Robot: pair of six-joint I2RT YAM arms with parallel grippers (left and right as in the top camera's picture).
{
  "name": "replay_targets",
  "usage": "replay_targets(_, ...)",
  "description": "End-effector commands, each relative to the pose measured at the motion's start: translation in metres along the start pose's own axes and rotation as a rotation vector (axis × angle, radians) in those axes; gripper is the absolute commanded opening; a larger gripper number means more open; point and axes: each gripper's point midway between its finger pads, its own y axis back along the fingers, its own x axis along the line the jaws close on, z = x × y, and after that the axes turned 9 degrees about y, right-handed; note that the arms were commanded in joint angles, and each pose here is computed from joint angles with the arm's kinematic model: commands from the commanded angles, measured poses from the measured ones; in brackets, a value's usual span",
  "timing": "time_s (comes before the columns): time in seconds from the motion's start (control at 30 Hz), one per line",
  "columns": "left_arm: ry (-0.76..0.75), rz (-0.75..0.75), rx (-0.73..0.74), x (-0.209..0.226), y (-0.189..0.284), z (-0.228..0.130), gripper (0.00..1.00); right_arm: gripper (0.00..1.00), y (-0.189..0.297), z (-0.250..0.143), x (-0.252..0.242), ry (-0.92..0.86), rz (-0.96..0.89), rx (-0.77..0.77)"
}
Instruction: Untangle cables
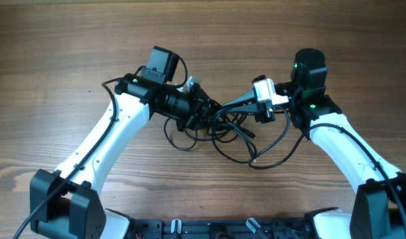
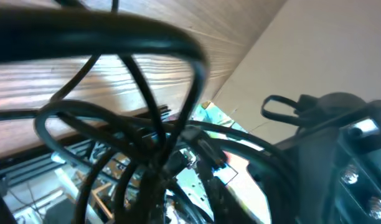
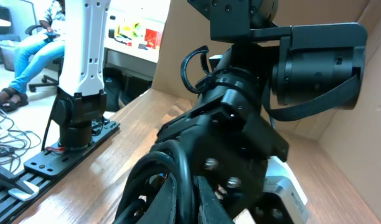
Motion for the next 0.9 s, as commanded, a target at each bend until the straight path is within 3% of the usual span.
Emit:
replay_targets(0.0,-0.060,0.012,0.024,0.002,-0.005,-0.004,0.04,0.05,0.000,0.008,0.006,0.028,0.047,-0.047)
replay_targets(0.17,-0.029,-0.024,-0.043,0.000,0.013,0.018,0.04,0.05,0.000,0.008,0.006,0.018,0.047,-0.047)
replay_targets(0.5,0.203,-0.189,-0.353,0.022,0.123,0.111,0.04,0.05,0.000,0.006,0.009,-0.035,0.046,-0.048)
replay_targets(0.67,0.280,-0.247,-0.390,0.035,0.153,0.122,0.04,0.05,0.000,0.006,0.009,-0.034,0.046,-0.048)
replay_targets(0.77,0.294,-0.200,-0.438,0.043,0.152,0.128,0.21,0.04,0.000,0.006,0.009,-0.023,0.046,-0.048)
replay_targets(0.87,0.235,-0.145,-0.440,0.044,0.140,0.125,0.59,0.05,0.000,0.006,0.009,0.001,0.045,-0.048)
